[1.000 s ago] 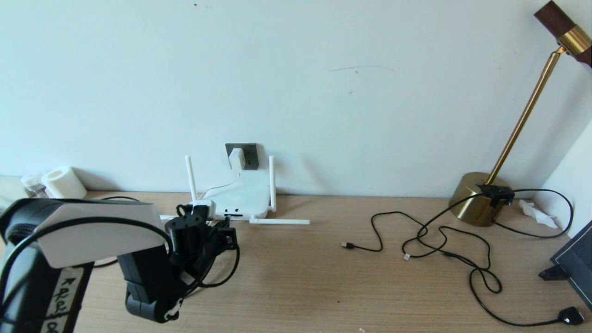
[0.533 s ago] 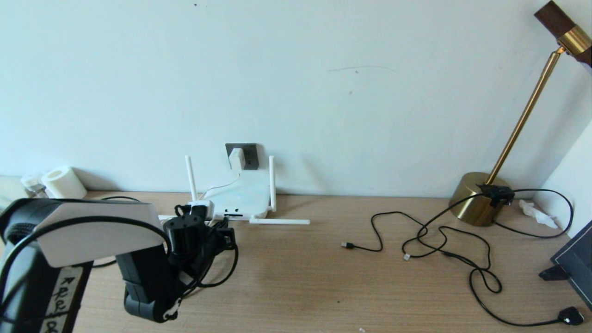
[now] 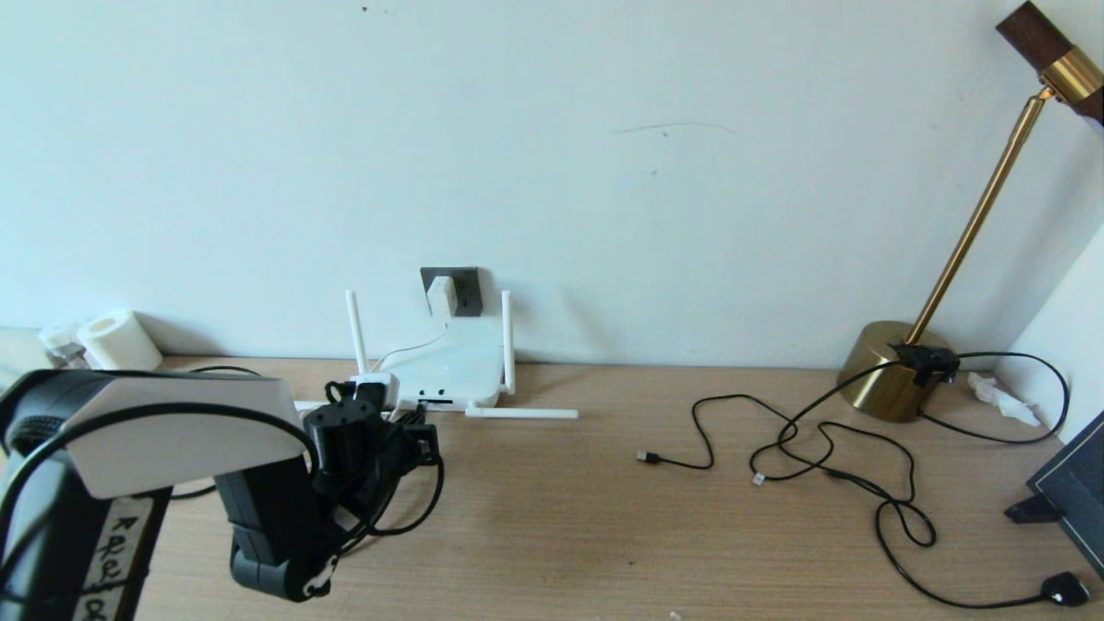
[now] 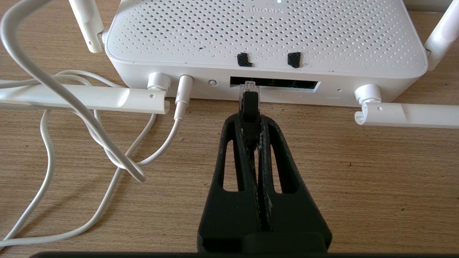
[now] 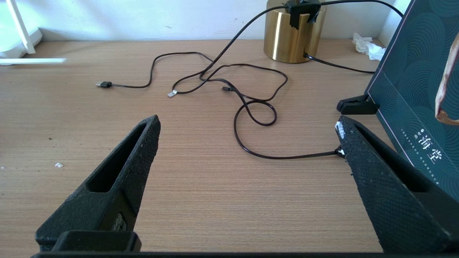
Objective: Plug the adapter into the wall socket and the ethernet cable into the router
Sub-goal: Plug cable into router interface
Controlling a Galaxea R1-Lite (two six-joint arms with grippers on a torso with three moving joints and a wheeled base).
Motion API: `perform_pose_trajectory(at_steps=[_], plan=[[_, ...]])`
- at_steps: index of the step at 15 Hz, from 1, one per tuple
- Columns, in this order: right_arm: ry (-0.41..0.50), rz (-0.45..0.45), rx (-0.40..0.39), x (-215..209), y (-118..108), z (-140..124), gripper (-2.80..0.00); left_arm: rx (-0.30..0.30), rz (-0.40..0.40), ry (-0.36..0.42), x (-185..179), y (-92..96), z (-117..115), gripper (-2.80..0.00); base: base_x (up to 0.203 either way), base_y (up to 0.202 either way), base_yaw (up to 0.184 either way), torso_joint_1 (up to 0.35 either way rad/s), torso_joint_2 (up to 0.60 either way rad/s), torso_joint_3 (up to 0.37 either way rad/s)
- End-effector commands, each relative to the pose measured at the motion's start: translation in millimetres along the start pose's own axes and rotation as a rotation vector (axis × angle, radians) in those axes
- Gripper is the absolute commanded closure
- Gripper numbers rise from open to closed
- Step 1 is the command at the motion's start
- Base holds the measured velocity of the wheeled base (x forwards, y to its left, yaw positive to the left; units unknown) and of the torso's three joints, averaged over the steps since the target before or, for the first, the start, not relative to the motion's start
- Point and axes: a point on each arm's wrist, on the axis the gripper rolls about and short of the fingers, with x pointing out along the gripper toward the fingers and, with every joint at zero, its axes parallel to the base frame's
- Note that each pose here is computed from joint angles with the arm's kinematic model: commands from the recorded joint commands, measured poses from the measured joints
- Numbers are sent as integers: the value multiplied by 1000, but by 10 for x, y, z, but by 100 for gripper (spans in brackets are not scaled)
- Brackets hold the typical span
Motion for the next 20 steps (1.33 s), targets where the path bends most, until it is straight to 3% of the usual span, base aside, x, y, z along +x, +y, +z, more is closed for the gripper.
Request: perform_pose_trajectory(at_steps=[1, 20], plan=[[1, 0, 0, 1, 0, 1, -280, -3, 1, -11, 1, 0, 15, 0, 0, 0, 0, 0, 0, 0], [0, 0, 0, 0, 0, 0, -280, -3, 0, -13, 6, -2, 21, 0, 0, 0, 0, 0, 0, 0]])
